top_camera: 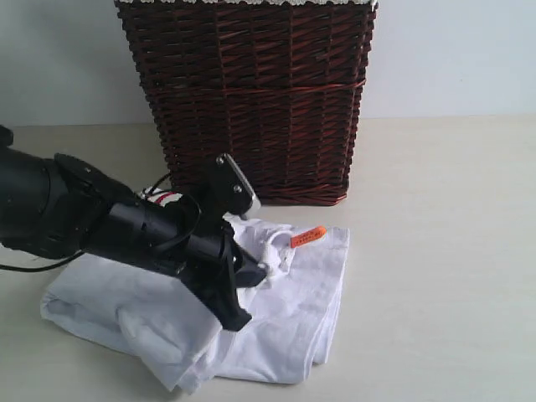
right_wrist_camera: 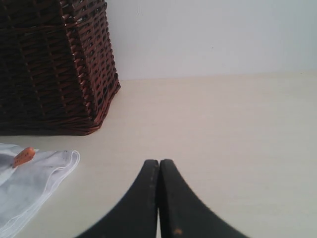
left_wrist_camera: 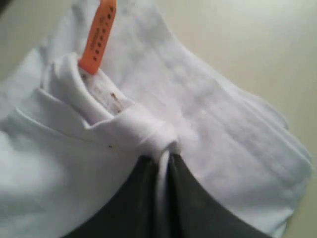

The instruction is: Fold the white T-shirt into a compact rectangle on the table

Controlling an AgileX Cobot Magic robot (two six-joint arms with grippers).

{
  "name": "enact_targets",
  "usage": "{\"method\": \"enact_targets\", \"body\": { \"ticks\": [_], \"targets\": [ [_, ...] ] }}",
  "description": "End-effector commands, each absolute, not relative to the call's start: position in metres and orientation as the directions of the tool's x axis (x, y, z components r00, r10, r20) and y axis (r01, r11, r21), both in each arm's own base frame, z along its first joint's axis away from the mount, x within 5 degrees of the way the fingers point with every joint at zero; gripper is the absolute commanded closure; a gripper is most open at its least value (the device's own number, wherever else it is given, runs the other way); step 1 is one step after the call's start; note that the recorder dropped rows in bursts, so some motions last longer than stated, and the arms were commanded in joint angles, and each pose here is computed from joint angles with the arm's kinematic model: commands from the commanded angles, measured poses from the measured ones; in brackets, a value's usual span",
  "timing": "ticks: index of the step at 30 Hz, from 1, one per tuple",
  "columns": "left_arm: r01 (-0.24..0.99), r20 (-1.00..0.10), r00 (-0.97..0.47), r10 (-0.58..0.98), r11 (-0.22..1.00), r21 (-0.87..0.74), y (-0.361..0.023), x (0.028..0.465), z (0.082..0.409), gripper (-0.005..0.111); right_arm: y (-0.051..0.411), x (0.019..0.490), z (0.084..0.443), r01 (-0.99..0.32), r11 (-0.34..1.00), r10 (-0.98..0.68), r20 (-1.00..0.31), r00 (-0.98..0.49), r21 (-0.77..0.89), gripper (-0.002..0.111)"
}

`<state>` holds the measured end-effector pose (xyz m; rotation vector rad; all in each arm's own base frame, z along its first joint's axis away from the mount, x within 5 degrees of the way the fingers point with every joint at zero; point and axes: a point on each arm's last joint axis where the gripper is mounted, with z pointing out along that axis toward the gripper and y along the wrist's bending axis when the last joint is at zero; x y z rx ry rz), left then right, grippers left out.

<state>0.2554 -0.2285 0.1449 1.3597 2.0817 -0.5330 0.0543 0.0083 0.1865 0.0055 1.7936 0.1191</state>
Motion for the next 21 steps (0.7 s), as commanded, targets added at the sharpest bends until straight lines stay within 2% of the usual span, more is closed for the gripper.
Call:
{"method": "enact_targets", "body": {
  "ticks": [1, 7, 11, 15, 16, 20, 21],
  "targets": [
    [0.909, -0.724, -0.305, 0.619, 0.416, -0.026, -0.236, 0.262, 0.169, 0.107, 0.008, 0.054, 0.186, -0.061, 0.995, 0.066, -0.975, -0.214, 0.08, 0.108],
    [0.904, -0.732, -0.327, 0.597, 0.423, -0.059, -0.24, 0.264, 0.168, 0.107, 0.008, 0.054, 0.186, -0.061, 0.995, 0.066, -0.975, -0.214, 0.08, 0.108],
    [0.864, -0.784, -0.406, 0.47, 0.476, -0.162, -0.252, 0.274, 0.183, 0.107, 0.008, 0.054, 0.186, -0.061, 0.995, 0.066, -0.975, -0.214, 0.08, 0.108],
    [0.827, -0.728, -0.5, 0.468, 0.508, -0.241, -0.273, 0.295, 0.137, 0.107, 0.008, 0.054, 0.186, -0.06, 0.995, 0.067, -0.974, -0.214, 0.082, 0.108],
    [0.819, -0.732, -0.51, 0.452, 0.516, -0.251, -0.276, 0.299, 0.136, 0.107, 0.008, 0.054, 0.186, -0.061, 0.995, 0.066, -0.975, -0.214, 0.08, 0.108],
    [0.817, -0.782, -0.494, 0.381, 0.511, -0.268, -0.29, 0.315, 0.155, 0.107, 0.008, 0.054, 0.186, -0.061, 0.995, 0.066, -0.975, -0.214, 0.08, 0.108],
    [0.797, -0.791, -0.523, 0.317, 0.51, -0.323, -0.293, 0.316, 0.169, 0.107, 0.008, 0.054, 0.186, -0.061, 0.995, 0.066, -0.975, -0.214, 0.08, 0.108]
  ]
}}
